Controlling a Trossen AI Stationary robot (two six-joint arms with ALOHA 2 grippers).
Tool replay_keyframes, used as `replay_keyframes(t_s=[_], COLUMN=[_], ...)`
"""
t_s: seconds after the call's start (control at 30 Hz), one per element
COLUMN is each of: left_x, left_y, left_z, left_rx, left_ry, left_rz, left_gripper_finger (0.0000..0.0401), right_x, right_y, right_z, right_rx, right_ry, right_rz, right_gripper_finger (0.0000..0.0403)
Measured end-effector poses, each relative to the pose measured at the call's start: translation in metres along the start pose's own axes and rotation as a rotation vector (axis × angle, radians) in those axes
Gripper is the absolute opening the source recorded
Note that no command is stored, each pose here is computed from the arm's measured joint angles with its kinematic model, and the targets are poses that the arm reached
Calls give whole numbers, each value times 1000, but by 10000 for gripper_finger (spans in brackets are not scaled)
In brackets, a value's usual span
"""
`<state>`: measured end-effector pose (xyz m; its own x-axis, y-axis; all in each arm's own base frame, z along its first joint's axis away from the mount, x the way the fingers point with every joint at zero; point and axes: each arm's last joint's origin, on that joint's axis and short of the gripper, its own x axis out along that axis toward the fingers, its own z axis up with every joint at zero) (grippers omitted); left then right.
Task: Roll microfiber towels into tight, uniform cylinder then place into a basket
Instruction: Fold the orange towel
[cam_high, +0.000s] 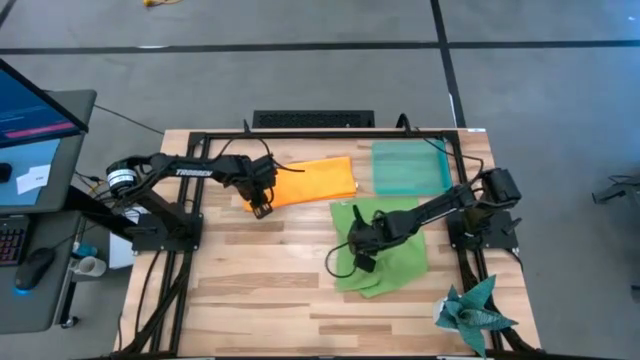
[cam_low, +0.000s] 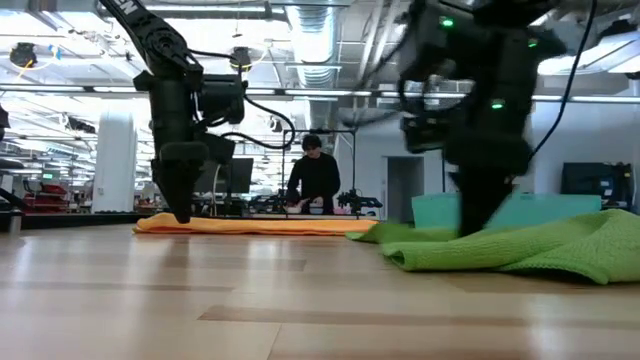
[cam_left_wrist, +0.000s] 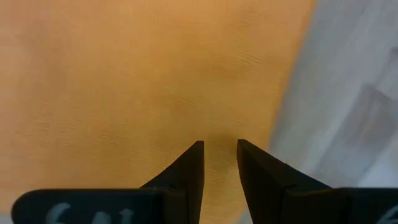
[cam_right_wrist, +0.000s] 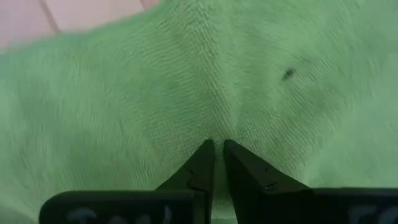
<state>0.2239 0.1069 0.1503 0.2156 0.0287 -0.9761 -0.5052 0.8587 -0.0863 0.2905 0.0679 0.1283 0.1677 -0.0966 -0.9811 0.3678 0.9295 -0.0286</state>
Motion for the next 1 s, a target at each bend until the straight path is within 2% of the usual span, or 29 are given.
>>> replay_keyframes(t_s=[0.3, 0.47, 0.67, 0.73, 0.8, 0.9, 1.0], left_x=[18, 20, 18, 15, 7, -6, -20], left_y=[-7, -22, -61, -77, -95, -112, -122], left_z=[-24, -29, -28, -25, -15, -6, 8], left_rx=[-36, -38, 62, 117, 192, 291, 357], left_ry=[42, 49, 85, 60, -28, -110, -230], left_rz=[3, 10, -295, -358, -408, -422, -311], left_gripper_finger=[88, 88, 88, 88, 88, 88, 88], right_x=[-30, -41, -58, -65, -73, -86, -99], right_y=[3, 10, 22, 24, 25, 24, 19], right_z=[-38, -52, -61, -63, -65, -66, -65], right_rx=[61, 48, -3, -14, -19, -18, -11], right_ry=[154, 156, 47, -14, -78, -187, -301], right_rz=[-102, -125, -70, -59, -56, -58, -78], right_gripper_finger=[65, 65, 65, 65, 65, 65, 65])
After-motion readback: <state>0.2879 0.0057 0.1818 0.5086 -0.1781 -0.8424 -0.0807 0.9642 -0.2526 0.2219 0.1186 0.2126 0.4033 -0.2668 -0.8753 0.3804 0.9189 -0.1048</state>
